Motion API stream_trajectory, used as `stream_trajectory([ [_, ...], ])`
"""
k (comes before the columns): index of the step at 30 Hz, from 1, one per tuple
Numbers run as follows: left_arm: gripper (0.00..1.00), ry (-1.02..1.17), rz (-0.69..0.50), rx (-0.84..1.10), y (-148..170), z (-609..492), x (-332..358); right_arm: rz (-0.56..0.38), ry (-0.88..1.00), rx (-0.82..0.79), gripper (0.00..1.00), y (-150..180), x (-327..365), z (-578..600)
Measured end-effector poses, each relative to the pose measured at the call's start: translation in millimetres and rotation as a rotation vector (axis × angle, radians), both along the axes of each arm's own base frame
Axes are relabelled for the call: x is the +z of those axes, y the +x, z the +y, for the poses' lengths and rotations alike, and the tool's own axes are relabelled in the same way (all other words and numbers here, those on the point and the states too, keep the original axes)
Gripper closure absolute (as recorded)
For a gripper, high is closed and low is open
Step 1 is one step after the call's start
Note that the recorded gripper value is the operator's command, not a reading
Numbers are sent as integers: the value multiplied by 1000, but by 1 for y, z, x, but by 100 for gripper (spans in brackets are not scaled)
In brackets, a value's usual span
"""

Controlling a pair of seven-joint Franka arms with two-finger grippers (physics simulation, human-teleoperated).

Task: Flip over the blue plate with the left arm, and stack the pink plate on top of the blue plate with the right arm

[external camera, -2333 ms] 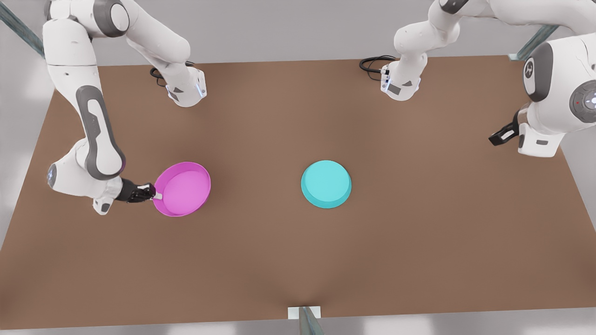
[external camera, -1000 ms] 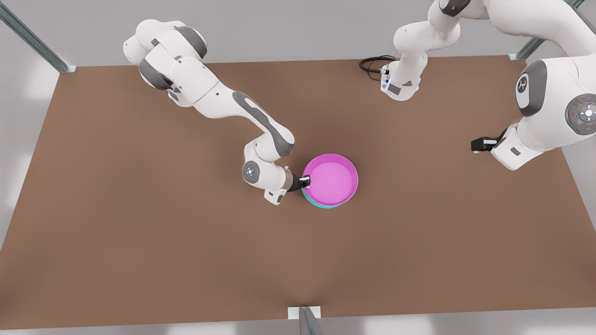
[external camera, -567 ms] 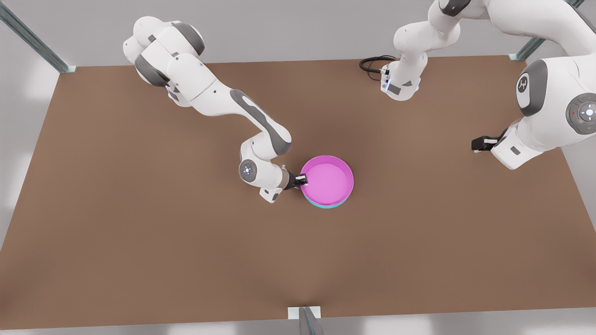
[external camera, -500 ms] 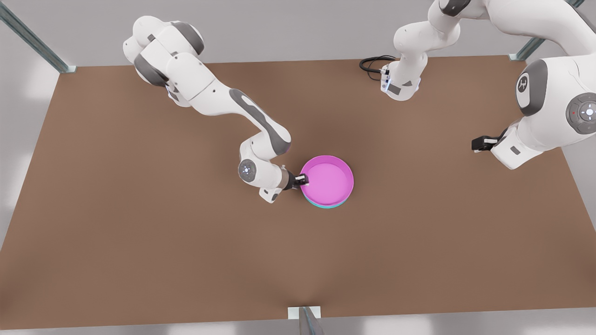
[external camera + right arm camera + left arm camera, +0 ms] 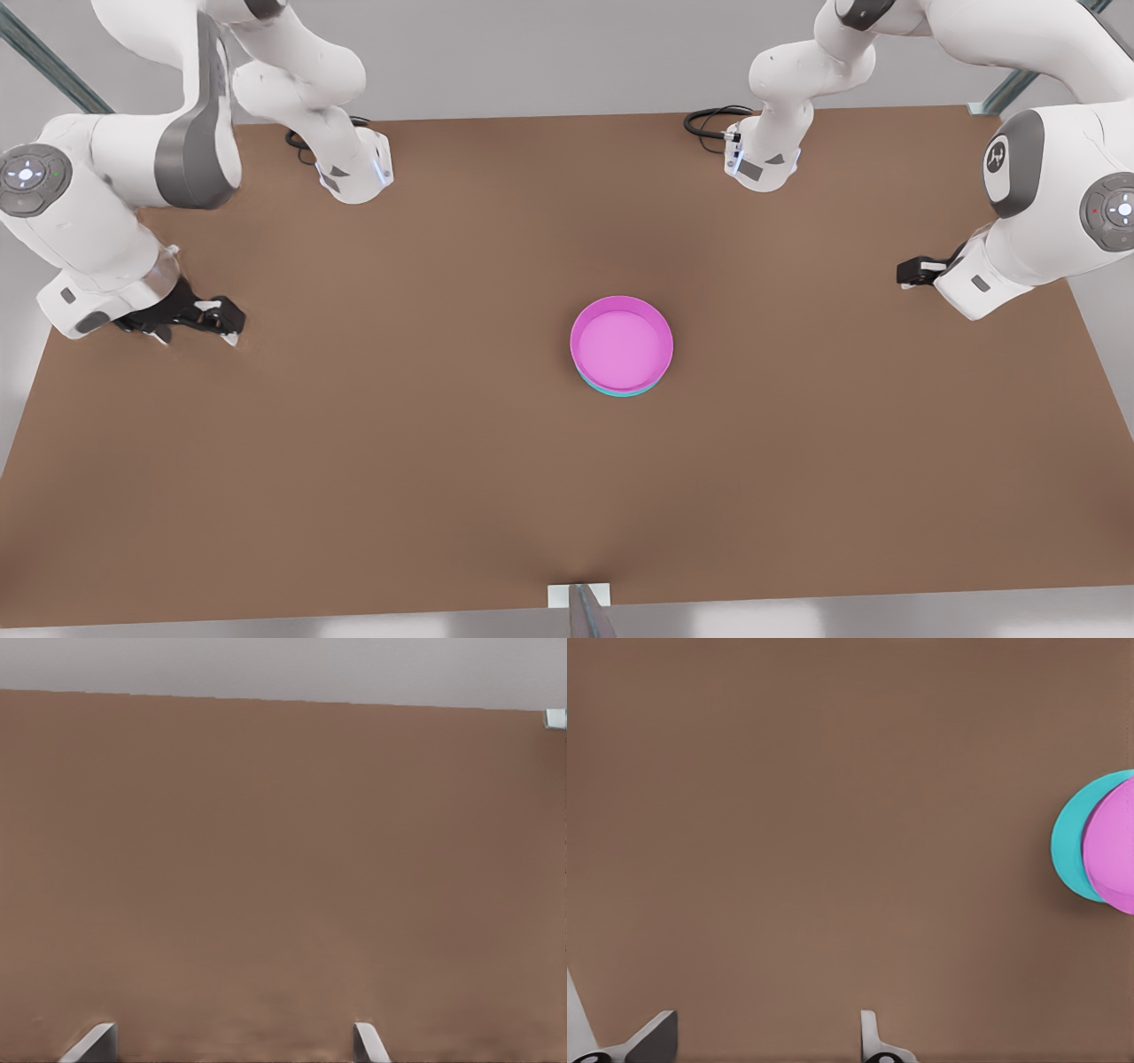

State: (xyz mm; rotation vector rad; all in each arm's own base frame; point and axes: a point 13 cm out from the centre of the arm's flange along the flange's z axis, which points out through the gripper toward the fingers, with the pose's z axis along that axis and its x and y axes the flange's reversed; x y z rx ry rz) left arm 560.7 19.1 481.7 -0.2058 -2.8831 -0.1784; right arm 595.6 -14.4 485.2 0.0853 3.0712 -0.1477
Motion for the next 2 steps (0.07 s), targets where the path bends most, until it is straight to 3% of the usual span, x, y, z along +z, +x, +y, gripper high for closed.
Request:
stream_trajectory([
  [2,0,-4,1,-1,0,-1,0,43,20,-89,0,-11,-14,-49],
])
